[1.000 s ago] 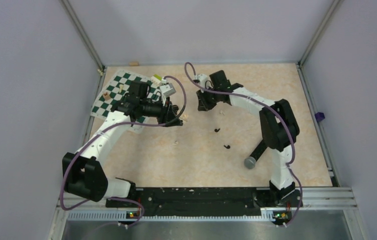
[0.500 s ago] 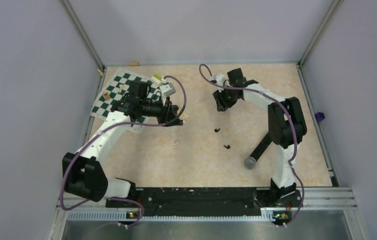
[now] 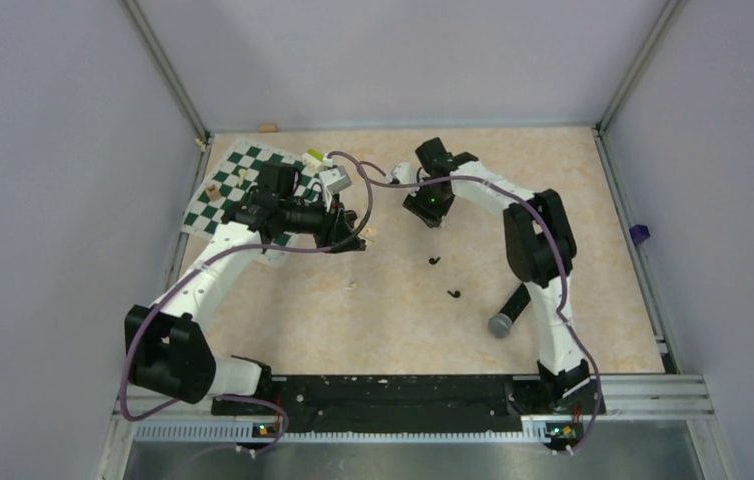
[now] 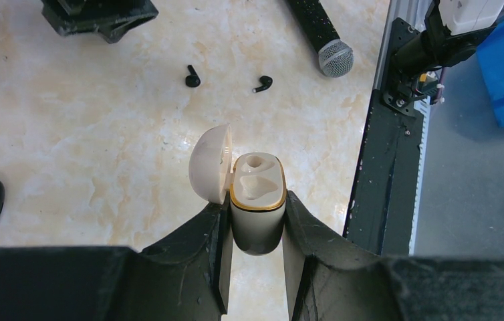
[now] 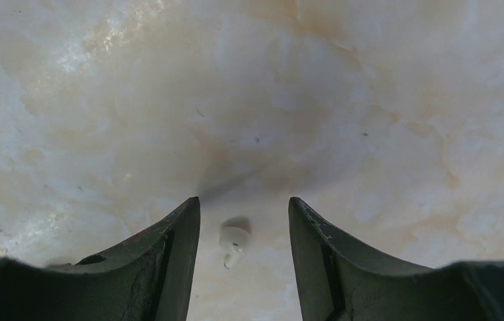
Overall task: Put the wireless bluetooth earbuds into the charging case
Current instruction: Pick up the earbud from the center of the board.
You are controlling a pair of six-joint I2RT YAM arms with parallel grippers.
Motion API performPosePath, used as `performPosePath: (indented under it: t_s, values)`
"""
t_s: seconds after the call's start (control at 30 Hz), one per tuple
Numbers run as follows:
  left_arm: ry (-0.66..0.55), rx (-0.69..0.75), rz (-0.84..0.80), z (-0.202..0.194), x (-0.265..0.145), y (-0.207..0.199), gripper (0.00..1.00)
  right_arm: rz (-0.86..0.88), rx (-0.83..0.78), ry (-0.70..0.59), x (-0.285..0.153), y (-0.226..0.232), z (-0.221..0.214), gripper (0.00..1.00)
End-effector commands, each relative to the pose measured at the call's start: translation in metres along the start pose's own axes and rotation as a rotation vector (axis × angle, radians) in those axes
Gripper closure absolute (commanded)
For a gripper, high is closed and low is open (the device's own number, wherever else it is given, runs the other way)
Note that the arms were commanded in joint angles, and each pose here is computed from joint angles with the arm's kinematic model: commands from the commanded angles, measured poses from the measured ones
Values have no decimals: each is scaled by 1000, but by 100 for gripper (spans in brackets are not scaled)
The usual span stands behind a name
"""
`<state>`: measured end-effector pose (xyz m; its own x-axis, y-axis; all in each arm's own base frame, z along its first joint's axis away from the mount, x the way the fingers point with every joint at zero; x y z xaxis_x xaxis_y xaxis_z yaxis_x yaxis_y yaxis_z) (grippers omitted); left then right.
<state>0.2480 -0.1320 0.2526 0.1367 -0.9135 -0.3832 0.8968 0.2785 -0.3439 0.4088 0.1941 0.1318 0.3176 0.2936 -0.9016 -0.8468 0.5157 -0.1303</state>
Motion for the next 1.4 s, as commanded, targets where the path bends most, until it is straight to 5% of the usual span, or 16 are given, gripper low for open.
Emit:
performPosePath:
  t_s: [0.0,0.6,0.93,1.37]
  values:
    - [-23,38,-4,6,1,1,100,-8,-73,138,6,6,6,49]
    - [-24,34,-12,5,2,2,100,21,-83,387,21,13,-8,50]
    - [-23,35,-7,5,2,2,100,69,-84,361,29,16,-7,58]
    - [-21,34,-6,4,2,2,100,47,-143,278,24,9,4,50]
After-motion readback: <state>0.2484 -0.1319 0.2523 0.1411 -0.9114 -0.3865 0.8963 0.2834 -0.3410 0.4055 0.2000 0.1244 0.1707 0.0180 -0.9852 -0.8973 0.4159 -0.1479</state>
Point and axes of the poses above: each gripper's point midway between its finger pads, its own x axis out along the fingers, its own y axis along the line the jaws close on, z = x × y, the point moved 10 cm from there along -x, back along the fingers, and after that the axes turned 3 degrees about x, right-handed, at the moved point
